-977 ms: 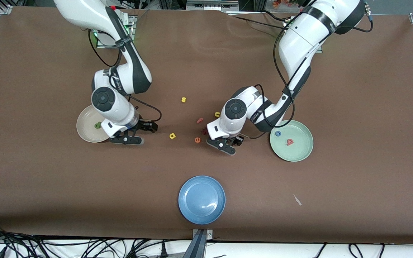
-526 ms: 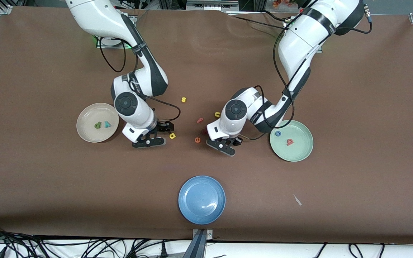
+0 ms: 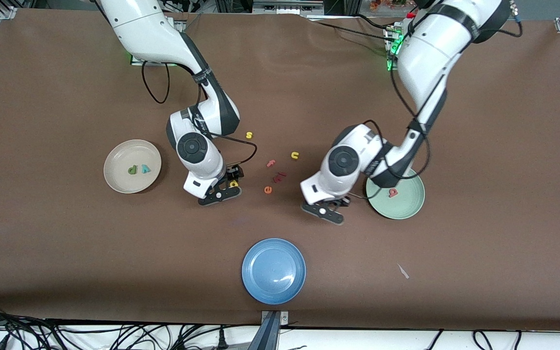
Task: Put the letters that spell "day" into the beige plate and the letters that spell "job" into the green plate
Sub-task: 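Grasp the yellow letter with the right gripper while the left gripper carries cyan l, then lift the yellow letter with the right gripper while the left gripper releases l, then lower the yellow letter onto the white plate and open the right gripper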
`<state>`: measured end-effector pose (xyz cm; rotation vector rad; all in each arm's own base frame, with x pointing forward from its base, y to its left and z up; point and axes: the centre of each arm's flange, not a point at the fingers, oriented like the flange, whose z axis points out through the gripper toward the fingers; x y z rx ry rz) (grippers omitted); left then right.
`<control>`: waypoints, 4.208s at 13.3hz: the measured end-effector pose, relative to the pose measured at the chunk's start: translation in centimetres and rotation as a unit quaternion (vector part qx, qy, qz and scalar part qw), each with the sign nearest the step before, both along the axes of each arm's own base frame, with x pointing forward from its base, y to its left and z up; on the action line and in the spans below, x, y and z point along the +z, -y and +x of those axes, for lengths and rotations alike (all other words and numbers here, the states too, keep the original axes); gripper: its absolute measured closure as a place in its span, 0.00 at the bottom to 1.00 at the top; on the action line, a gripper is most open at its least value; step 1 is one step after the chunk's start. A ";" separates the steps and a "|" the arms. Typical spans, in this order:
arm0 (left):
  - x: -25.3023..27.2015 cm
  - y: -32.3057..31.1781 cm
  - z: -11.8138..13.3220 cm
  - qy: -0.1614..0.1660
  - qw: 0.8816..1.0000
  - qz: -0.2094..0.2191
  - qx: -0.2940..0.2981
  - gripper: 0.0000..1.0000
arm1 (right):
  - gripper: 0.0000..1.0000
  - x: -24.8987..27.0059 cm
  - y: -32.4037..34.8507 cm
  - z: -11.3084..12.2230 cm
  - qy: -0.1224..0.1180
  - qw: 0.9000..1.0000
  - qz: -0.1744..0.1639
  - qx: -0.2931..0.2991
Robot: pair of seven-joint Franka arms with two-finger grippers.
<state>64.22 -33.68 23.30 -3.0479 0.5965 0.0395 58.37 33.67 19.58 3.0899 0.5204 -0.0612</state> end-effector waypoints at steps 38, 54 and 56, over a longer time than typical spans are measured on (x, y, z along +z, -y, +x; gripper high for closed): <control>30.0 -22.4 0.1 -0.008 0.991 0.005 0.136 0.00 | 0.72 -1.5 -3.0 -0.6 0.022 1.000 0.003 0.014; 36.6 -28.8 -9.2 0.008 0.984 -0.012 0.179 0.00 | 0.72 4.4 21.3 -2.7 -0.019 0.985 -0.055 -0.162; 36.4 -29.0 -9.2 0.006 0.984 -0.012 0.179 0.00 | 0.72 4.4 24.8 -2.5 -0.021 0.982 -0.063 -0.175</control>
